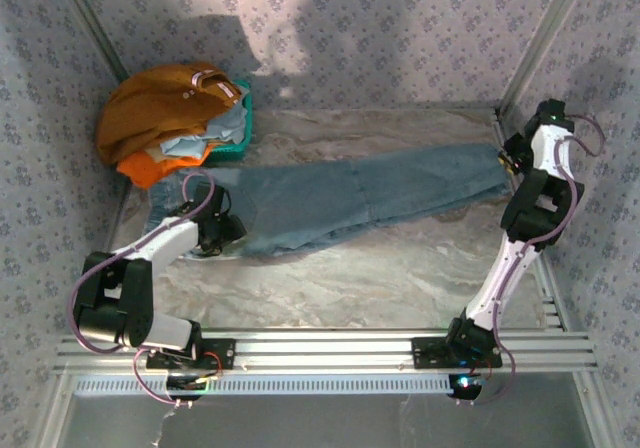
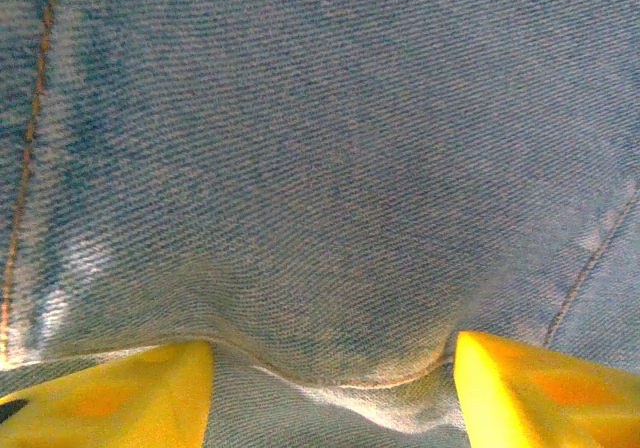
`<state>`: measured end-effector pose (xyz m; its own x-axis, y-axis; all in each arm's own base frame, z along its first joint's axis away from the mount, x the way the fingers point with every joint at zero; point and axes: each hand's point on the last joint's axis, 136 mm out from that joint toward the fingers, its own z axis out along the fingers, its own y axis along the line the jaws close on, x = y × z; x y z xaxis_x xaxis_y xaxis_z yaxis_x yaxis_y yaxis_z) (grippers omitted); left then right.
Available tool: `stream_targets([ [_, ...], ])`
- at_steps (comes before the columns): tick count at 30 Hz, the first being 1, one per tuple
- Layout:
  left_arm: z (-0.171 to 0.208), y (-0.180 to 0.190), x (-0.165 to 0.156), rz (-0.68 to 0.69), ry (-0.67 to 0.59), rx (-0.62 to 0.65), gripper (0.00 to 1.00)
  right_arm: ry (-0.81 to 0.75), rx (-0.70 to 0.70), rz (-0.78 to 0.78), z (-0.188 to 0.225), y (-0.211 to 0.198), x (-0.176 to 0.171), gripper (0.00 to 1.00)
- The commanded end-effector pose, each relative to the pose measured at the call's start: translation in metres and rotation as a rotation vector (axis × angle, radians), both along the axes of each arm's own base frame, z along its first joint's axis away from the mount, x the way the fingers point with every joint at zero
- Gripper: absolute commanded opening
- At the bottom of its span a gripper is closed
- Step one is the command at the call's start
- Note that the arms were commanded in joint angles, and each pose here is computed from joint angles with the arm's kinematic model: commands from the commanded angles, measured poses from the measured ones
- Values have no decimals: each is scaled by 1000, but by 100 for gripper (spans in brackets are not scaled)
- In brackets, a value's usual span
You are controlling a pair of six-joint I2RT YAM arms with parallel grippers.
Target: Fold and stack the trousers
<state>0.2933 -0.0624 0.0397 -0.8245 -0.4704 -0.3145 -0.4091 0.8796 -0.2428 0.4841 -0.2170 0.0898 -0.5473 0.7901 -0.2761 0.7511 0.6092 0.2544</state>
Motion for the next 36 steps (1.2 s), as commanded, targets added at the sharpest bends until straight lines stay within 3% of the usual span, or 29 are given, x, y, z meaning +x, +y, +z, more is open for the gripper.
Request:
stream_targets([
  [1, 23, -5, 9, -29, -47, -6, 70, 57, -36, -52, -7, -22, -17, 41],
  [7, 52, -23, 7, -99, -80, 73, 85, -9, -47, 4, 20, 39, -29, 46],
  [13, 70, -58, 4, -238, -101, 249, 82, -31, 71, 210, -6, 172, -51, 36],
  [18, 82, -110, 12, -422, -160, 377, 76, -1, 140, 301, -28, 242, -73, 28],
  [25, 78, -181, 24, -651, -211, 476, 76, 39, 173, 323, -41, 256, -89, 41],
  [31, 51, -204, 31, -722, -162, 516, 77, 76, 194, 321, -55, 257, -101, 43],
  [33, 42, -205, 31, -725, -146, 523, 73, 80, 201, 331, -58, 259, -100, 41],
  [36, 32, -202, 30, -720, -124, 539, 65, 77, 203, 333, -59, 256, -99, 27],
])
